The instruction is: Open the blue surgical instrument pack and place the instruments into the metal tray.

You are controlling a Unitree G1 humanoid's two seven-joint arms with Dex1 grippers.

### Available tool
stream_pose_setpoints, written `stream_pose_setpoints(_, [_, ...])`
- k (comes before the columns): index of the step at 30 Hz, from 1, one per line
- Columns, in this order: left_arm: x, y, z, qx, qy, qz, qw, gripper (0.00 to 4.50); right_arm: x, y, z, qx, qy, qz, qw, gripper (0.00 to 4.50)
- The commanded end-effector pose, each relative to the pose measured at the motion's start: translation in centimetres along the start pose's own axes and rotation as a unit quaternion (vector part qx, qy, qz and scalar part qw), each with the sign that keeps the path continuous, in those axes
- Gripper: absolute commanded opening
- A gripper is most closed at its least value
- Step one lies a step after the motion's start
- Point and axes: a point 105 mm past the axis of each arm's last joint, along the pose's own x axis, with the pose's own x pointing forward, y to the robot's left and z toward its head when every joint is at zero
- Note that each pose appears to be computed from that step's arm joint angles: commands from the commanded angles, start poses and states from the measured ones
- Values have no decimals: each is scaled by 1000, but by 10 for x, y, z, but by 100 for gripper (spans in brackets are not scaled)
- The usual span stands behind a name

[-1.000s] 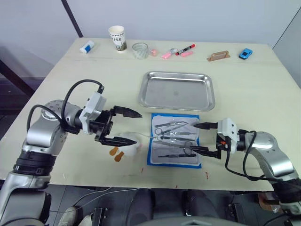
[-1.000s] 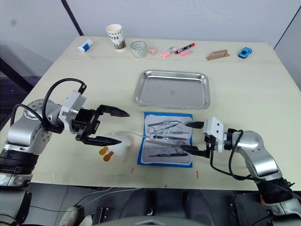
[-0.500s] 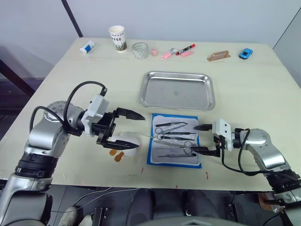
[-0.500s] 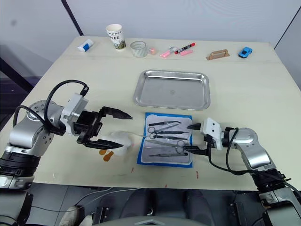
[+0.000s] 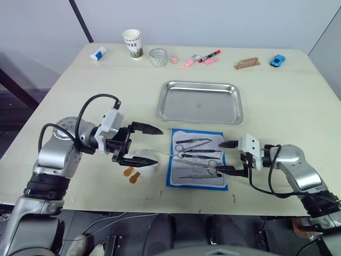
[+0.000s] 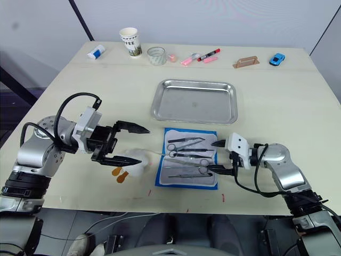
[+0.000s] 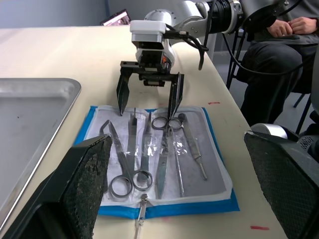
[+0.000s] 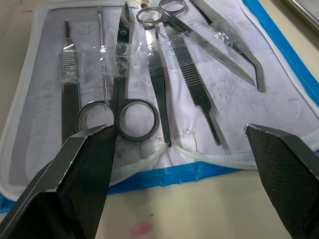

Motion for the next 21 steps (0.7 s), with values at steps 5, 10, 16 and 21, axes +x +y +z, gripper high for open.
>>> stream_pose_setpoints(5, [2, -1, 1, 14, -5, -22, 1000, 447, 2, 8, -21, 39, 5, -18, 999, 450])
stream_pose_setpoints(10, [4, 0, 0, 10, -13, -19, 1000, 447, 6, 11, -22, 46, -12, -28, 998, 450])
stream_pose_setpoints(16, [5, 0, -4, 6, -15, -17, 1000, 447, 10, 15, -18, 47, -36, -34, 998, 450])
stream_pose_setpoints(21, [7, 1, -6, 5, -17, -17, 1000, 447, 13, 17, -21, 43, -28, -31, 998, 450])
